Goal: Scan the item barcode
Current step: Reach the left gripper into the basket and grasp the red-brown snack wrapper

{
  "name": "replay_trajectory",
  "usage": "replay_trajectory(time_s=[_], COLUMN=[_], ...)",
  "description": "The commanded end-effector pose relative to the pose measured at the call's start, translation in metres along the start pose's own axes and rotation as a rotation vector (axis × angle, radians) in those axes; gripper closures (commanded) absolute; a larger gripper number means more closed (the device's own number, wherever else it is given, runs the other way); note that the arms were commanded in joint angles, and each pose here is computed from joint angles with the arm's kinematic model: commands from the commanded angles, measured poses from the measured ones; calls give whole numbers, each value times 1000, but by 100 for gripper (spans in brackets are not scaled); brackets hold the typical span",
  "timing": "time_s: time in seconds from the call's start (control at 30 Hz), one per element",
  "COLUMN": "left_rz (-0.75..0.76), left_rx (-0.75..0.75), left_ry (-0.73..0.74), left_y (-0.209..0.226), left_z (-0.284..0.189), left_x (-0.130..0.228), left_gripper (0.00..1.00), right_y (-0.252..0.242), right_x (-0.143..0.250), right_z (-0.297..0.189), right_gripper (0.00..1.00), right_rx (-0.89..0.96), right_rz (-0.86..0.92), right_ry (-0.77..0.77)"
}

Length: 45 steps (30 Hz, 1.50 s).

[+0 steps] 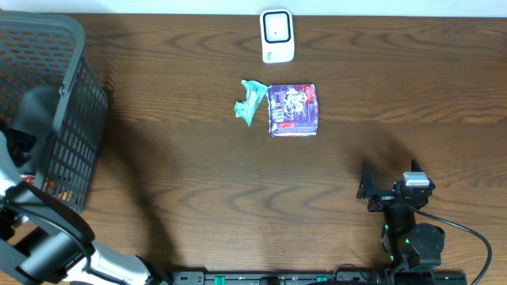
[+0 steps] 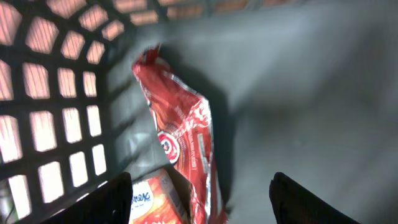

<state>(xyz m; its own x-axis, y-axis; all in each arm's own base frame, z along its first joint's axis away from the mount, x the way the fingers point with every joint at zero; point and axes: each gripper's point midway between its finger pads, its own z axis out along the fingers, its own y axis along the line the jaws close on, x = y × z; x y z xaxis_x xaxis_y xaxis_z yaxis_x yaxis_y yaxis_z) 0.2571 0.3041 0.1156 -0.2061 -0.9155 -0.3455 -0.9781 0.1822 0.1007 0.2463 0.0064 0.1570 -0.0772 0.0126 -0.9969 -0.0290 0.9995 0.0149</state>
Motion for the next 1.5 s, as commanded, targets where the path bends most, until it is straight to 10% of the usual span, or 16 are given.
replay_trajectory(time_s=[0.0,0.77,0.97,1.2,1.47], left_rz=[-32,18,49,82,3], left_rx=[-65,-184,-185,-158,294], left_ry=[21,174,184,214,190], left_y=[6,11,12,9,-53], left_z=[22,101,101,90,8], left_x=[6,35,37,37,17], left_gripper=[30,30,92,93,93], right_y=[-3,-3,-3,-3,-3], right_x=[0,0,0,0,0], right_z=[0,0,0,0,0], right_gripper=[1,1,1,1,1], right_rx=[11,11,11,11,11], right_rz=[8,8,8,8,8], right_ry=[-2,-2,-2,-2,-2])
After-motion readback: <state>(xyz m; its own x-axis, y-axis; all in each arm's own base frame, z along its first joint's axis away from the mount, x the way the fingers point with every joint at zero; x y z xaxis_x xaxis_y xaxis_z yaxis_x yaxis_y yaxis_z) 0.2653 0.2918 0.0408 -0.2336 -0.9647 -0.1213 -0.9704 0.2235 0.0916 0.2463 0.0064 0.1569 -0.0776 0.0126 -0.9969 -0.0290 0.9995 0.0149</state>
